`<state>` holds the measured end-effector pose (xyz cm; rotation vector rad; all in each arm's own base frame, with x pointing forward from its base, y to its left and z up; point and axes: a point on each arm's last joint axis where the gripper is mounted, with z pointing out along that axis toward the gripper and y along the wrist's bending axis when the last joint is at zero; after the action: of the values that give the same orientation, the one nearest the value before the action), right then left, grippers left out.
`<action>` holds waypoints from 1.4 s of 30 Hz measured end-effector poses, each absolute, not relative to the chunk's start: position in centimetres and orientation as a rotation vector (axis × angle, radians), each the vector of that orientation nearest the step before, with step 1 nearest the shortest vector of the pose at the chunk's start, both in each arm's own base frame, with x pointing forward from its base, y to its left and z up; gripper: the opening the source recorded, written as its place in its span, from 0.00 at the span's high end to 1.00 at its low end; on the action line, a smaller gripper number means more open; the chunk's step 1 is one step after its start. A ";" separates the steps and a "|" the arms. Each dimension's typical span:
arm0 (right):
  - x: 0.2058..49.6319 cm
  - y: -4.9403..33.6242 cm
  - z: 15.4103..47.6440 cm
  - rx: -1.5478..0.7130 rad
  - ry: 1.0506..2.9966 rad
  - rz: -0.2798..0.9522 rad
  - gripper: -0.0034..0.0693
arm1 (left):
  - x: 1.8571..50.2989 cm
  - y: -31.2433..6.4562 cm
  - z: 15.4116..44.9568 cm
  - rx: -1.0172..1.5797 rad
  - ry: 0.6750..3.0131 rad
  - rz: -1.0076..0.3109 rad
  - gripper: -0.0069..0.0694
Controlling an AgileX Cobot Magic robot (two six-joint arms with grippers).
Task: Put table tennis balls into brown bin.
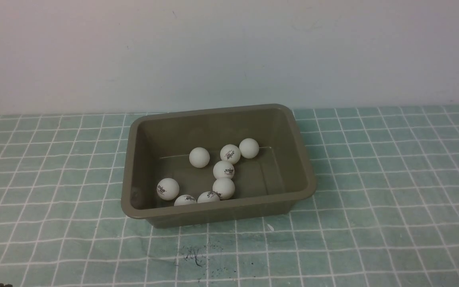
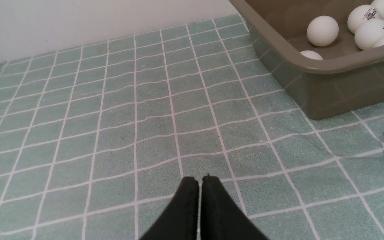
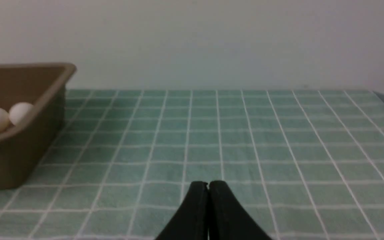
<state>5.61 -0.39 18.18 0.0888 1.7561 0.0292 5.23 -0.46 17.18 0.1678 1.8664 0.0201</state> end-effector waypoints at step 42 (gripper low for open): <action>5.5 -0.5 18.1 0.124 1.765 0.043 0.97 | 5.2 -0.5 17.2 0.168 1.866 0.020 0.92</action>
<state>5.48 -0.46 18.12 0.1239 1.7651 0.0428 5.23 -0.46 17.18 0.1679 1.8664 0.0197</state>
